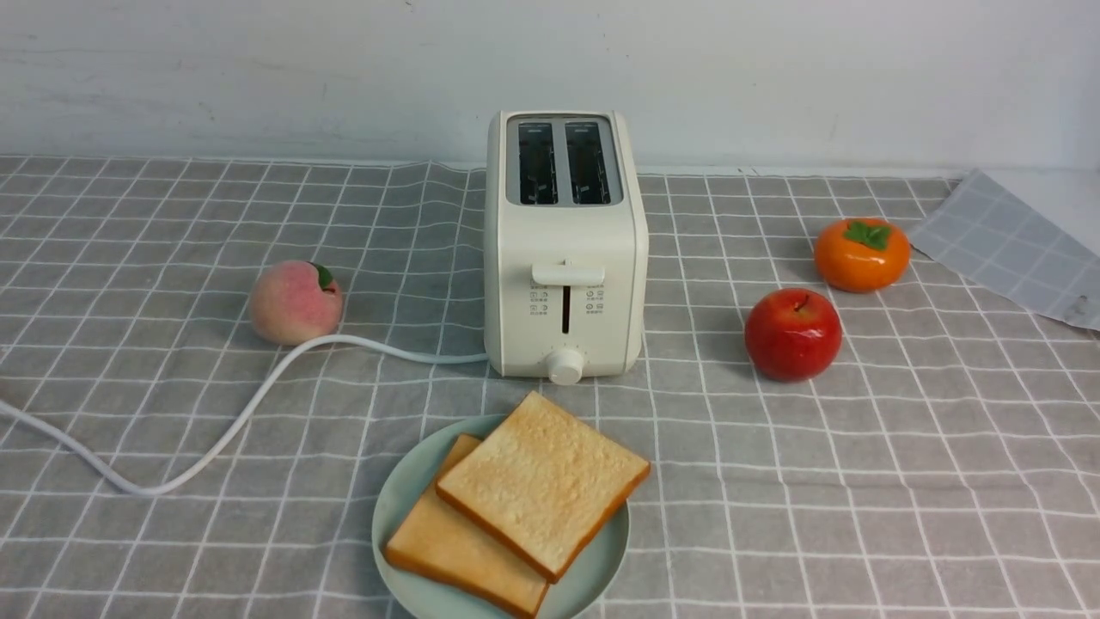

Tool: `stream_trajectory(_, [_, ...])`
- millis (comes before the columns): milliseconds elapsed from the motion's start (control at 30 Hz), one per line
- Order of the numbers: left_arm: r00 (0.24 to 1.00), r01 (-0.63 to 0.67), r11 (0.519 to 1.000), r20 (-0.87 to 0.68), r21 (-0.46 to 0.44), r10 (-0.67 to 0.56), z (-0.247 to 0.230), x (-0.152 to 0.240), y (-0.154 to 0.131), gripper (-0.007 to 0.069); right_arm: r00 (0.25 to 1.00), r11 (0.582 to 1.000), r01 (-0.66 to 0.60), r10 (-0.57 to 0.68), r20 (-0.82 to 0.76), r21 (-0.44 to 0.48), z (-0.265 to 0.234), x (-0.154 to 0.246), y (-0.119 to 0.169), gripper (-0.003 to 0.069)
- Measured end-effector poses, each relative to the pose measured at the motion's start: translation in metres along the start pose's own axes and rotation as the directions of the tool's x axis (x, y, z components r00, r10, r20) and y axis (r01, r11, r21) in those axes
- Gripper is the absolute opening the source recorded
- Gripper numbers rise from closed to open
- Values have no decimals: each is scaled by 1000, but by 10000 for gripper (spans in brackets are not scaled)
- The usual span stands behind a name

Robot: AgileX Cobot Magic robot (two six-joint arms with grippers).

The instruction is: Take toasted bread from bread machine on grey coffee table place on plate.

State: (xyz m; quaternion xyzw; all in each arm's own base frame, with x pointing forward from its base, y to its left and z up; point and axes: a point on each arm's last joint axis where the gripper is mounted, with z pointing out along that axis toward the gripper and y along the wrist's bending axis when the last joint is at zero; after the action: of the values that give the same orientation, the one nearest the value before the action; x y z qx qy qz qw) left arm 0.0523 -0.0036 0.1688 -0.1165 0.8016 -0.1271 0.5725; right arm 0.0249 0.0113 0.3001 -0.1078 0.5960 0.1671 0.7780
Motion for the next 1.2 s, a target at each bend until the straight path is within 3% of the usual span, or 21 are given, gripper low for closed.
stream_trajectory(200, [1000, 0, 1000, -1, 0, 0, 0, 0, 0, 70, 982, 997, 68, -61, -178, 37, 4, 52, -4, 93])
stream_trajectory(333, [1000, -1, 1000, -2, -1, 1, 0, 0, 0, 70, 931, 981, 108, -42, -362, 164, -2, 104, -14, 97])
stream_trajectory(467, [1000, -1, 1000, -3, -1, 1, 0, 0, 0, 70, 857, 956, 131, 23, -515, 262, -11, 127, -20, 104])
stream_trajectory(733, [1000, -1, 1000, -3, -1, 1, 0, 0, 0, 73, 852, 928, 136, 69, -519, 346, -13, 126, -23, 112])
stream_trajectory(1200, [1000, -1, 1000, -3, -1, 1, 0, 0, 0, 91, 853, 927, 132, 75, -517, 351, -13, 126, -24, 132])
